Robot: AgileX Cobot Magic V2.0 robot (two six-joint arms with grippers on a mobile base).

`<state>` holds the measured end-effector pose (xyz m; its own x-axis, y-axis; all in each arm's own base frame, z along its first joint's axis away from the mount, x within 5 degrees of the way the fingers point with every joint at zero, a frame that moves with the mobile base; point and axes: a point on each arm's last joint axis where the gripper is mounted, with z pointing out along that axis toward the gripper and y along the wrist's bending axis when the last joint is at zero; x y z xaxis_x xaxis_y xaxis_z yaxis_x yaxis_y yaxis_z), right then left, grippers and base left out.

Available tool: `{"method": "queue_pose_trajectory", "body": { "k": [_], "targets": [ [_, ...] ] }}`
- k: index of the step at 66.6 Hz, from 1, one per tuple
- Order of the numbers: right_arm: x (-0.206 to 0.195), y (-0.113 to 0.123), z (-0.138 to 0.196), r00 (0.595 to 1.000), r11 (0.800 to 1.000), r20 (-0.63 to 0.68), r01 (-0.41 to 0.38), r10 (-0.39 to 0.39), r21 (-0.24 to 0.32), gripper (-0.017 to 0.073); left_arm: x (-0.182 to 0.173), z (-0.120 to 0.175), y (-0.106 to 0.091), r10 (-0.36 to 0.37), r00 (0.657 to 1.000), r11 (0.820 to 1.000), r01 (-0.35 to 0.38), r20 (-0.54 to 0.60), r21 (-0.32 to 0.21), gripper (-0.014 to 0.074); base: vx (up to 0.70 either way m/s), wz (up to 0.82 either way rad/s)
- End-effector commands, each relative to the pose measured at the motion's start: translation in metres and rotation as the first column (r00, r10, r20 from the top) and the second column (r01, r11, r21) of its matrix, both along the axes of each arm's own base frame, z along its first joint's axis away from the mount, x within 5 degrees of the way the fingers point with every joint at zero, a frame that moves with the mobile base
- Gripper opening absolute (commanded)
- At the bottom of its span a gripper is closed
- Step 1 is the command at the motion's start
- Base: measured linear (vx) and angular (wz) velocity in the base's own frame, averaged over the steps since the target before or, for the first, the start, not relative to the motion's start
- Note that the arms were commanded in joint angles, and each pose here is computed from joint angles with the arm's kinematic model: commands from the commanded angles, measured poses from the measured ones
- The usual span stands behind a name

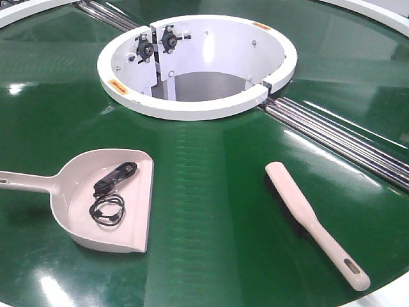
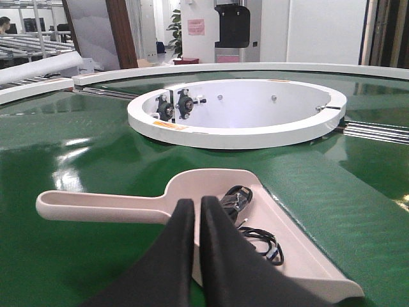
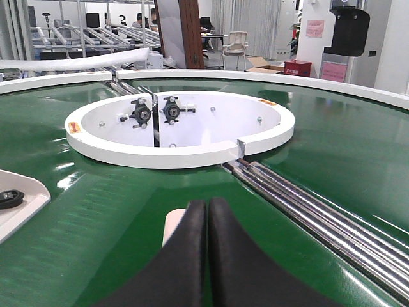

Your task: Clean and inspect green conveyor with broom and dustpan

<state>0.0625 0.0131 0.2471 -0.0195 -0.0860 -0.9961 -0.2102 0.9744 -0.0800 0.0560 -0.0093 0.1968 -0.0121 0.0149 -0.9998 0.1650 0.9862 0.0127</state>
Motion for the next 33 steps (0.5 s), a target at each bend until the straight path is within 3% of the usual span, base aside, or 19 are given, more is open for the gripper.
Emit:
{"method": "queue_pose_trajectory", "body": {
  "k": [1, 6, 20, 33],
  "targets": [
    [0.000, 0.000, 0.016, 0.995, 1.000, 0.098, 0.002, -0.002, -0.001, -0.0010, 0.000, -0.002, 0.000, 0.003, 0.999, 1.000, -0.002, 0.055, -0.018, -0.0006, 0.00, 0.00],
    [-0.001, -0.001, 0.016, 0.994, 1.000, 0.105, 0.013, -0.013, 0.001, -0.0010, 0.000, -0.002, 0.000, 0.003, 0.999, 1.000, -0.002, 0.055, -0.018, -0.0006, 0.00, 0.00],
    [0.004, -0.010, -0.005, 0.985, 0.986, 0.048, 0.167, -0.167, -0.014, -0.0010, 0.000, -0.002, 0.000, 0.003, 0.999, 1.000, -0.002, 0.055, -0.018, -0.0006, 0.00, 0.00],
    [-0.002, -0.013, -0.036, 0.979, 0.980, 0.043, 0.200, -0.199, -0.013, -0.0010, 0.000, -0.002, 0.000, 0.003, 0.999, 1.000, -0.002, 0.055, -0.018, -0.0006, 0.00, 0.00]
  ]
}}
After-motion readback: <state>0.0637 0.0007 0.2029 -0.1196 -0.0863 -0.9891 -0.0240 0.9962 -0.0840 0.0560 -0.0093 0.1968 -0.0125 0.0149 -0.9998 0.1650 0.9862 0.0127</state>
